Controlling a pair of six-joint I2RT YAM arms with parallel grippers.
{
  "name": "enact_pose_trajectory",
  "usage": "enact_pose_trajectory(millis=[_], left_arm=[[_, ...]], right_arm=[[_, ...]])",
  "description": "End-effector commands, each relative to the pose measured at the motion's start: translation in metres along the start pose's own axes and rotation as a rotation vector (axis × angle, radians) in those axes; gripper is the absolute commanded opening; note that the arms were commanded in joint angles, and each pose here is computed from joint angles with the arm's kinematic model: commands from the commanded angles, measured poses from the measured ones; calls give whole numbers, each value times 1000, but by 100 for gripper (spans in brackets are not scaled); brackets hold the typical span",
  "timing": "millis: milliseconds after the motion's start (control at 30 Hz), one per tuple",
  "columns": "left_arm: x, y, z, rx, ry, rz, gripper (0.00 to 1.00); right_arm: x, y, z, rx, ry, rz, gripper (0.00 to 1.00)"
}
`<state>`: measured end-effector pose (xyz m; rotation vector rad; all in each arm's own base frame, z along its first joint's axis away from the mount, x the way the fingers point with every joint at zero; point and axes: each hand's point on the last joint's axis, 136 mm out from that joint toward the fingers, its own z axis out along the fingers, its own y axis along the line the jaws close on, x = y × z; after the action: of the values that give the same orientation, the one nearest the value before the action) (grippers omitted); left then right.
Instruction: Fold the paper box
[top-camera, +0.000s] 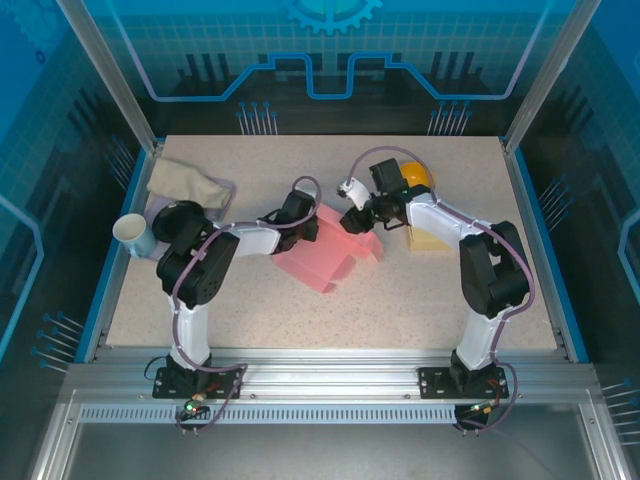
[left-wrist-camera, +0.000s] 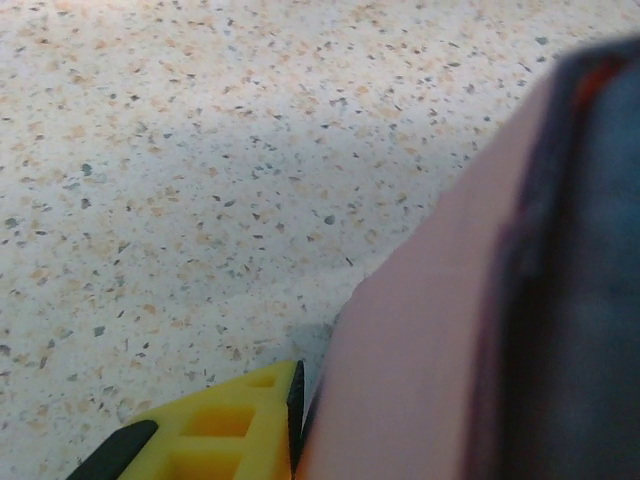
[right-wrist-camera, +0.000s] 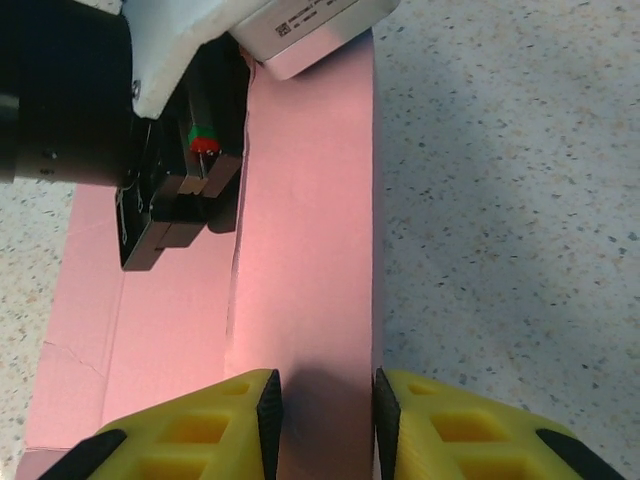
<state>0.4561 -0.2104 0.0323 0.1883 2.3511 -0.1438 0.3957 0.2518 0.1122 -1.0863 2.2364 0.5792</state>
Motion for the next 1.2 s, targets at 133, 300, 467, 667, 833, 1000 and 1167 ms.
enact_pose_trajectory(millis=[133, 300, 467, 667, 833, 1000, 1167], left_arm=[[14, 27, 6, -194, 64, -52, 23], [20, 29, 8, -211, 113, -64, 27], [17, 27, 4, -203, 116, -86, 32], [5, 19, -9, -147, 86, -85, 44], [-7, 12, -30, -61, 32, -68, 56], [-11, 2, -56, 60, -10, -32, 60], [-8, -3, -81, 208, -60, -34, 61]], right_arm=[[24, -5, 7, 50, 83, 105, 32], [27, -9, 14, 69, 113, 144, 32], [28, -7, 19, 72, 129, 141, 31], [28, -8, 19, 79, 130, 137, 31], [28, -11, 18, 92, 138, 129, 31], [29, -16, 15, 112, 148, 119, 31], [29, -19, 13, 112, 146, 122, 31]])
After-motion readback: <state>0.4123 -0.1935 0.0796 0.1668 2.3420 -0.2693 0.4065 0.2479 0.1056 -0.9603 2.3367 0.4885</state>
